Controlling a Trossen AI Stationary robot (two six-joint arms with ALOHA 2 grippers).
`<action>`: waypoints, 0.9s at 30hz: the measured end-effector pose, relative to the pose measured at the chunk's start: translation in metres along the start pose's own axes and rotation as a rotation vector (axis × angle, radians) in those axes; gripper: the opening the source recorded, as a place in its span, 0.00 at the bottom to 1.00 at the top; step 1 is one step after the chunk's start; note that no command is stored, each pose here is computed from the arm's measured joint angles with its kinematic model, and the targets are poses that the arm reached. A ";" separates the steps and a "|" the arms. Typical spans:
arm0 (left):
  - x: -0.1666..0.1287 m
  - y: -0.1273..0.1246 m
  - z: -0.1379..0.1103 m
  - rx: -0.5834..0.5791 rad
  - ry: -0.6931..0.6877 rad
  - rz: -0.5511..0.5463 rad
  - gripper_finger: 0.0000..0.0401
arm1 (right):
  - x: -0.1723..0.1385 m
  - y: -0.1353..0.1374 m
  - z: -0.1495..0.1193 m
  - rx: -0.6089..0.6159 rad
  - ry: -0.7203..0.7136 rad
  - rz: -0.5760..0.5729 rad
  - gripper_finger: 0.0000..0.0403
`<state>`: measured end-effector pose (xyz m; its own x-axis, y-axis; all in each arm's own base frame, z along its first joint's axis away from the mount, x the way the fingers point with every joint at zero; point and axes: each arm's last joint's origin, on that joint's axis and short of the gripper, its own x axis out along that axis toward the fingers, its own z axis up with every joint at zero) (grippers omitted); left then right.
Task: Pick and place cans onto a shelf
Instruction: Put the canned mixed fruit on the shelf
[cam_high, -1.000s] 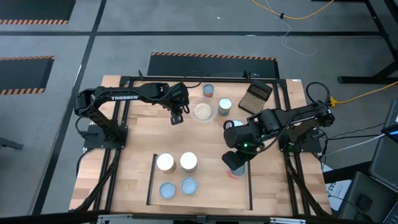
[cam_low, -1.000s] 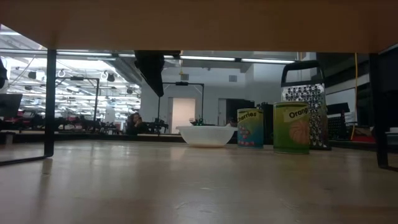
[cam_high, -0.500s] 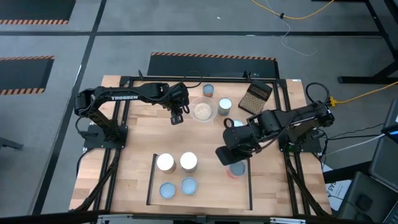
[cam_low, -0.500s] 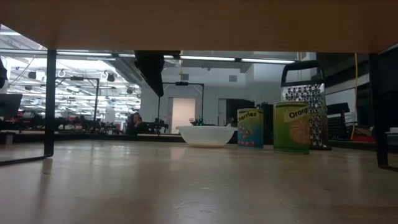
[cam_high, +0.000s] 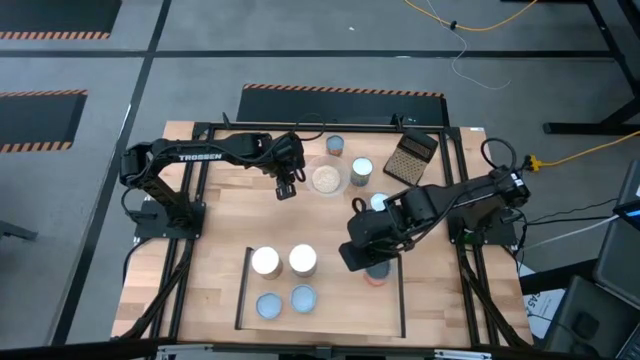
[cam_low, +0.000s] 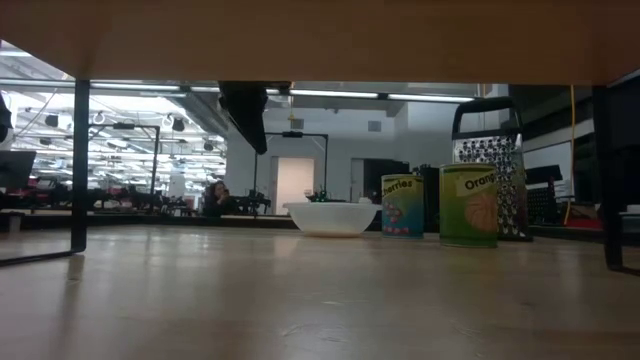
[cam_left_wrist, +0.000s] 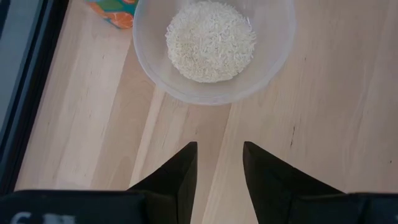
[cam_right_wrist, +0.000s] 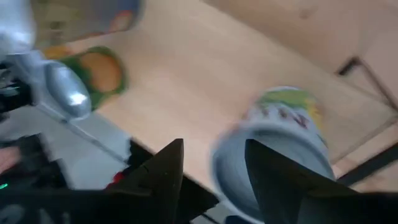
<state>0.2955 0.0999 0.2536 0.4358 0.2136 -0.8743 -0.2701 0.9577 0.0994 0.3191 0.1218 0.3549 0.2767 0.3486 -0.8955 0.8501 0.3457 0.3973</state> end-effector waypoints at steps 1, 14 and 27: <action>0.000 0.000 0.000 0.000 -0.001 0.000 0.30 | 0.002 0.000 0.000 0.003 0.005 -0.007 0.44; 0.000 0.000 0.002 -0.001 -0.016 0.001 0.30 | 0.001 -0.001 0.000 0.010 0.018 -0.013 0.44; 0.000 0.001 0.002 0.001 -0.017 0.038 0.30 | 0.005 -0.001 -0.002 0.011 0.023 -0.038 0.41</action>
<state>0.2968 0.1014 0.2547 0.4398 0.2535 -0.8615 -0.2865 0.9488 0.1330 0.3188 0.1252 0.3501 0.2339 0.3553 -0.9050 0.8645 0.3499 0.3608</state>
